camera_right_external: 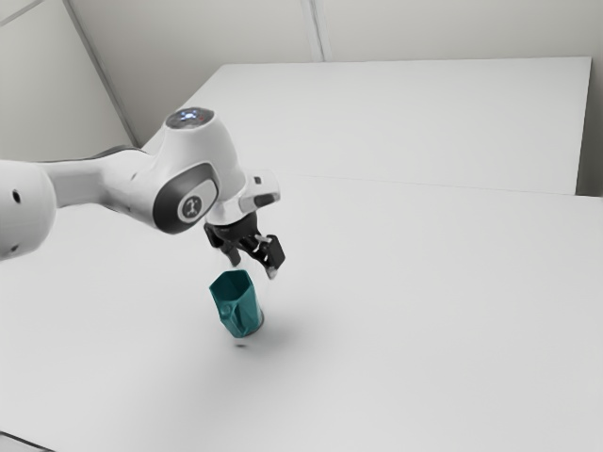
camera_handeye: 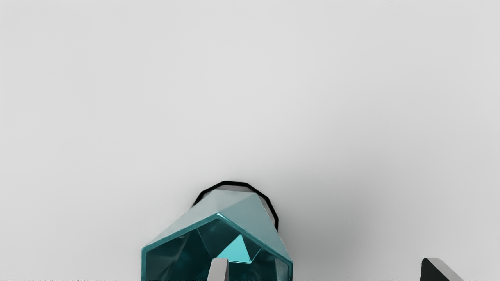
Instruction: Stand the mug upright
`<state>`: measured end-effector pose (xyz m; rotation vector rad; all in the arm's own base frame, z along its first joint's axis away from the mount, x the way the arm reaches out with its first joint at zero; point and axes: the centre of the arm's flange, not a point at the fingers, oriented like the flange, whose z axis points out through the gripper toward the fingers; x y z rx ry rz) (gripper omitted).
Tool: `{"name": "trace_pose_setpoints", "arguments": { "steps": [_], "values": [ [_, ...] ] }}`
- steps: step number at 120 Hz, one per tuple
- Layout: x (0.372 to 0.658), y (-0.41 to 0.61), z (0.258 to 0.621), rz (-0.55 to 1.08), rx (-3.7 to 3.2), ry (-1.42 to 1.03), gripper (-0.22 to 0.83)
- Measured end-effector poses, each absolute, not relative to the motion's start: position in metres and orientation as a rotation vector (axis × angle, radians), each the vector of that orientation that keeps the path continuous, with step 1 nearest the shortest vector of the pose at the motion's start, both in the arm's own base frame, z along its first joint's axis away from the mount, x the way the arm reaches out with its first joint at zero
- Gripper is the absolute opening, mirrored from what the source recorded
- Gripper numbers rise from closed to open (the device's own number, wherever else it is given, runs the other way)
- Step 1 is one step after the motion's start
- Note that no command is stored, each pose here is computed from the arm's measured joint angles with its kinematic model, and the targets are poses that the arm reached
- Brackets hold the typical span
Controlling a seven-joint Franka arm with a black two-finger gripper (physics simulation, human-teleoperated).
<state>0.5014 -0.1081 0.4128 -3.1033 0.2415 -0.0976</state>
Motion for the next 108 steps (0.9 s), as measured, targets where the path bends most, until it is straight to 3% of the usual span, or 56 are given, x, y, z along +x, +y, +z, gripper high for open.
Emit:
{"name": "trace_pose_setpoints", "arguments": {
  "steps": [108],
  "values": [
    [0.556, -0.087, 0.57, 0.049, -3.147, 0.118, 0.59]
  ]
}}
